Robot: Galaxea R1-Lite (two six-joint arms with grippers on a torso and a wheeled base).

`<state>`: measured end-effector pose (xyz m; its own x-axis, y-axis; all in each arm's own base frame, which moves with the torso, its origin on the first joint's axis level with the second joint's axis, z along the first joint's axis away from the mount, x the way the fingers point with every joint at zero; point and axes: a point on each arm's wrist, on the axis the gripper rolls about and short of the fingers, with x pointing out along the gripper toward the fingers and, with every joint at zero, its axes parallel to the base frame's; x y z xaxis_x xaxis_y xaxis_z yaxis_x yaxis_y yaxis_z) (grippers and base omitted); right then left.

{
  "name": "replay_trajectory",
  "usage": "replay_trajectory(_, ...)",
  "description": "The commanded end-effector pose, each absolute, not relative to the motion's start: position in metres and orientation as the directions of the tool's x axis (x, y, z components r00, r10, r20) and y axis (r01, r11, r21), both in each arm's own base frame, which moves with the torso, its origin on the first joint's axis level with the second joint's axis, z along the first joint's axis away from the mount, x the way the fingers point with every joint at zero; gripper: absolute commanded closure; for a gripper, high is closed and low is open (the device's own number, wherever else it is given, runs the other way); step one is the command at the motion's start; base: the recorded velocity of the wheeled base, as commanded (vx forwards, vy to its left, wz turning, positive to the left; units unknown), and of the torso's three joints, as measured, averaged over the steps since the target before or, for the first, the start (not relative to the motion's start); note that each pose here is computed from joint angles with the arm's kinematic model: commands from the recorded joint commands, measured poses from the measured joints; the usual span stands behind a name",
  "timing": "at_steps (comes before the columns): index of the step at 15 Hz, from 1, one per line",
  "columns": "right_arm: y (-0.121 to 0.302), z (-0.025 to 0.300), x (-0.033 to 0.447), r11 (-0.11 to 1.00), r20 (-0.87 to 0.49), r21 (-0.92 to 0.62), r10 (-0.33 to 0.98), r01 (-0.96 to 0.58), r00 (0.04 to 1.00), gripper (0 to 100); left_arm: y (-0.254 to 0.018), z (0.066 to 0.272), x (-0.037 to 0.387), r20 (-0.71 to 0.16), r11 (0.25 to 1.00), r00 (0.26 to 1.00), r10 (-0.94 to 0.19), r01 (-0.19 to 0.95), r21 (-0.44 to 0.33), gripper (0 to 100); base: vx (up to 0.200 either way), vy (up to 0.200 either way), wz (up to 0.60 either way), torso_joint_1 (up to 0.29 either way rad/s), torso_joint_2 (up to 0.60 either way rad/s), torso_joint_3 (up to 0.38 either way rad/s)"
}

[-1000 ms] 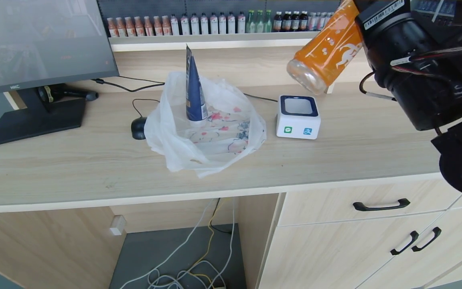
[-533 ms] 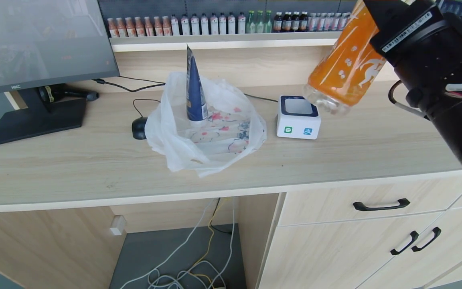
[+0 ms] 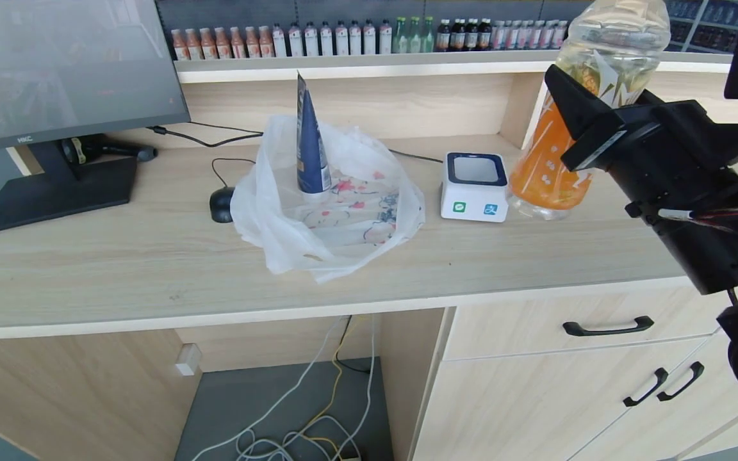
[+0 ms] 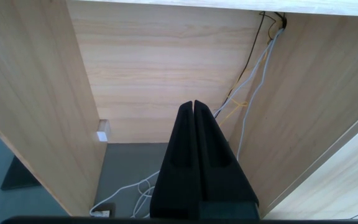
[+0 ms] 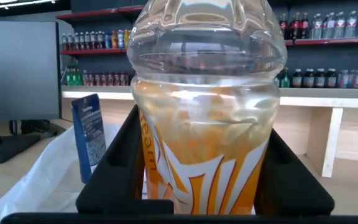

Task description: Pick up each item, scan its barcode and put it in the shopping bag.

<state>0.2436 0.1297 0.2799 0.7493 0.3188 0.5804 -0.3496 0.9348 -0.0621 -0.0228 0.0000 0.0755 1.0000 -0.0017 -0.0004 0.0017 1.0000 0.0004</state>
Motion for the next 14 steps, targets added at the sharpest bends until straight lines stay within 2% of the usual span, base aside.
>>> replay_trajectory(1,0.131,0.270,0.262,0.942,0.559,-0.070,0.310,-0.328,0.769,100,0.000,0.075,-0.023,-0.002,1.000,1.000,-0.002,0.002,0.002,100,0.000,0.000,0.00,0.000,0.00,0.000)
replay_trajectory(5,0.130,0.281,0.284,0.952,0.603,-0.067,0.278,-0.300,0.748,100,0.000,0.075,-0.023,0.000,1.000,1.000,-0.002,0.002,0.003,100,0.000,0.000,0.00,0.000,0.00,0.000)
replay_trajectory(14,0.124,0.284,0.287,0.957,0.611,-0.043,0.252,-0.286,0.750,100,0.000,0.075,-0.023,0.000,1.000,1.000,-0.002,0.002,0.000,100,0.000,0.200,0.00,0.005,0.00,0.004)
